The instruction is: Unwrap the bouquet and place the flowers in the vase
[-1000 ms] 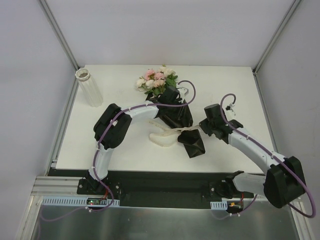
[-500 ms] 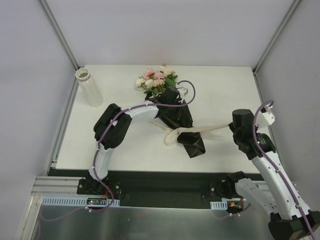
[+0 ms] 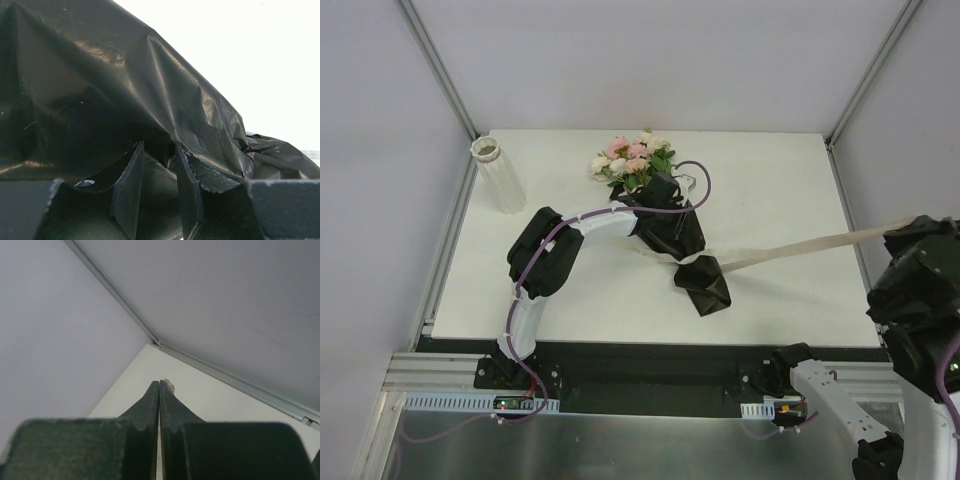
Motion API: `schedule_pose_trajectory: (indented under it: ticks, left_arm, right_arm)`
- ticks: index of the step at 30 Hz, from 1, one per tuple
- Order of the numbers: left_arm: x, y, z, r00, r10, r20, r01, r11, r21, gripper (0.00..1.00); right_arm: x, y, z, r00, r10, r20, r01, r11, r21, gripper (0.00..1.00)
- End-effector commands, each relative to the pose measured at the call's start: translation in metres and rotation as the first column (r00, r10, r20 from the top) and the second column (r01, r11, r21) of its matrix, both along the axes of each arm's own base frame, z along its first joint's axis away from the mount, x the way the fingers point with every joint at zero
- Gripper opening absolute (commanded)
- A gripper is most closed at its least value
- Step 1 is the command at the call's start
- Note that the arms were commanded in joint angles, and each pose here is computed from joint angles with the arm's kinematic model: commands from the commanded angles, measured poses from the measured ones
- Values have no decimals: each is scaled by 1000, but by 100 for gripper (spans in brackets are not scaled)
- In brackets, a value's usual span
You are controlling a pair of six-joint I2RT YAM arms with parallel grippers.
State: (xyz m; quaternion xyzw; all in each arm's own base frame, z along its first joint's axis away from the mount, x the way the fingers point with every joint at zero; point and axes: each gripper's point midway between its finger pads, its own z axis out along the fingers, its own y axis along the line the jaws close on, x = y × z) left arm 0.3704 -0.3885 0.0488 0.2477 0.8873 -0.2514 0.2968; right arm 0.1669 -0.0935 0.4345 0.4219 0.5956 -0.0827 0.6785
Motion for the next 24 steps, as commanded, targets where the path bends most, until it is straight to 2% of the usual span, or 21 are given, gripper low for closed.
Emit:
schedule_pose_trajectory:
  ticks: [1,3,11,17,18,22,24]
  left_arm:
    - [9,3,2,1000,3,30,-4,1000,29,30]
    - [9,3,3,1000,3,30,-4,1000,29,30]
    - [9,3,2,1000,4,29,-5,999,34,30]
    - [10,2,1,1000,1,23,-2,999,34,30]
    - [11,1,4,1000,-1,25,0,1000,29,30]
    - [9,0,4,1000,-6,21,5,999,31,30]
    - [10,1,5,1000,-6,23,6,1000,29,30]
  right_arm:
    - [-39,-27,43,993,-103,61,107,991,-80,1]
    - [-49,-31,59,988,-110,108,119,990,-77,1]
    - [-80,-49,98,974,-176,139,196,970,-145,1]
    - [-123,-69,142,927,-260,271,295,950,-98,1]
    - [-126,-71,143,931,-272,242,310,941,-134,1]
    - [-119,-68,148,941,-258,221,298,938,-174,1]
    - [-95,-58,145,957,-214,194,254,943,-214,1]
